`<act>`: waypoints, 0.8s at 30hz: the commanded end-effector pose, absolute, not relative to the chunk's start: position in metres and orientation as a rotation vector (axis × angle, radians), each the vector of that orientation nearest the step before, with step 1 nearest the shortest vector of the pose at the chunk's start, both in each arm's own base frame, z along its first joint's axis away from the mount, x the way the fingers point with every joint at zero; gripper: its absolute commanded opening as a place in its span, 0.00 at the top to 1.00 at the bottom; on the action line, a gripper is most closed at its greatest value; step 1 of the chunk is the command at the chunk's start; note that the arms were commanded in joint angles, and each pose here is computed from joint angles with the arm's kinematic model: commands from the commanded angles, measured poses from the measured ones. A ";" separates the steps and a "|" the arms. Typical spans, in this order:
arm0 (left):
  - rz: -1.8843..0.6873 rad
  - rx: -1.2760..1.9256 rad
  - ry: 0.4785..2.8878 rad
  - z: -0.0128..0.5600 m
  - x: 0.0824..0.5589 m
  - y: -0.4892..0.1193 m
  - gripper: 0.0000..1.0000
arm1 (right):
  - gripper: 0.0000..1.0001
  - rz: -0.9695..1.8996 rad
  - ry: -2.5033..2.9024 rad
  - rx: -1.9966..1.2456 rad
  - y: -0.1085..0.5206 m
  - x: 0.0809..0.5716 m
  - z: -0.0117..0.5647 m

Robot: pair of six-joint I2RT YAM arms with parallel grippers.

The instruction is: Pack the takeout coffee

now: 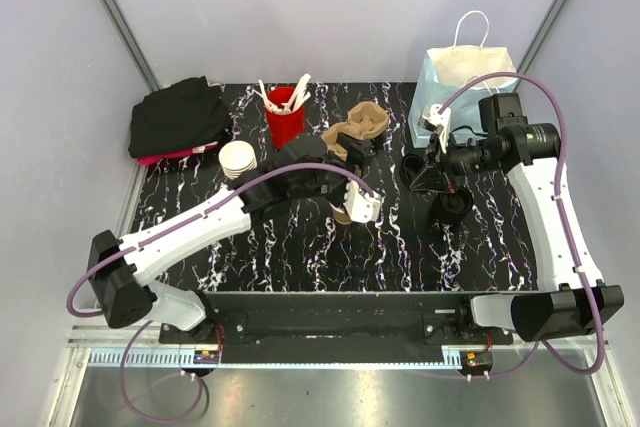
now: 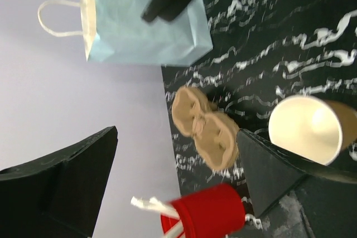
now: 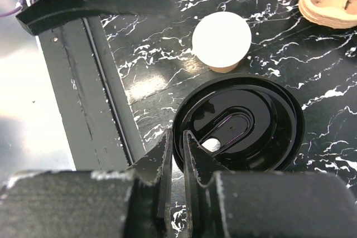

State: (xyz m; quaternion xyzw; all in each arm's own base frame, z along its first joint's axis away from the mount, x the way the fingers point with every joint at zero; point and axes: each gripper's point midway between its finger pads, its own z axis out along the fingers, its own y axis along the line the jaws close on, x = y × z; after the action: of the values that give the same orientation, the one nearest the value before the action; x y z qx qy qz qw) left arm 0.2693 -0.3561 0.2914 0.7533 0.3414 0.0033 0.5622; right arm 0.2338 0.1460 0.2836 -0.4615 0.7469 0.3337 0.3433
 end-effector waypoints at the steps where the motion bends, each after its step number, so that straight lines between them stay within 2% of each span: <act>1: -0.146 1.717 0.694 0.324 0.255 -0.386 0.04 | 0.85 0.894 1.877 -1.247 0.153 0.219 0.292; 9: -0.195 1.762 0.600 0.313 0.250 -0.405 0.04 | 0.85 0.935 1.857 -1.284 0.162 0.213 0.291; 19: -0.083 1.726 0.494 0.308 0.260 -0.429 0.07 | 0.85 0.992 1.856 -1.342 0.177 0.208 0.286; 22: -0.087 1.738 0.474 0.305 0.256 -0.433 0.17 | 0.85 0.999 1.852 -1.350 0.179 0.208 0.286; 24: -0.088 1.747 0.461 0.304 0.254 -0.434 0.29 | 0.85 1.001 1.848 -1.353 0.180 0.208 0.287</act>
State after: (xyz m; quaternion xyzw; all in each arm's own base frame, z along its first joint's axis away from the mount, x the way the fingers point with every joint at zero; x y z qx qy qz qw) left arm 0.2588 -0.4231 0.2858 0.7702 0.2392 -0.0449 0.5895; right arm 0.2100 0.1732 0.2784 -0.5024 0.7188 0.3697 0.3069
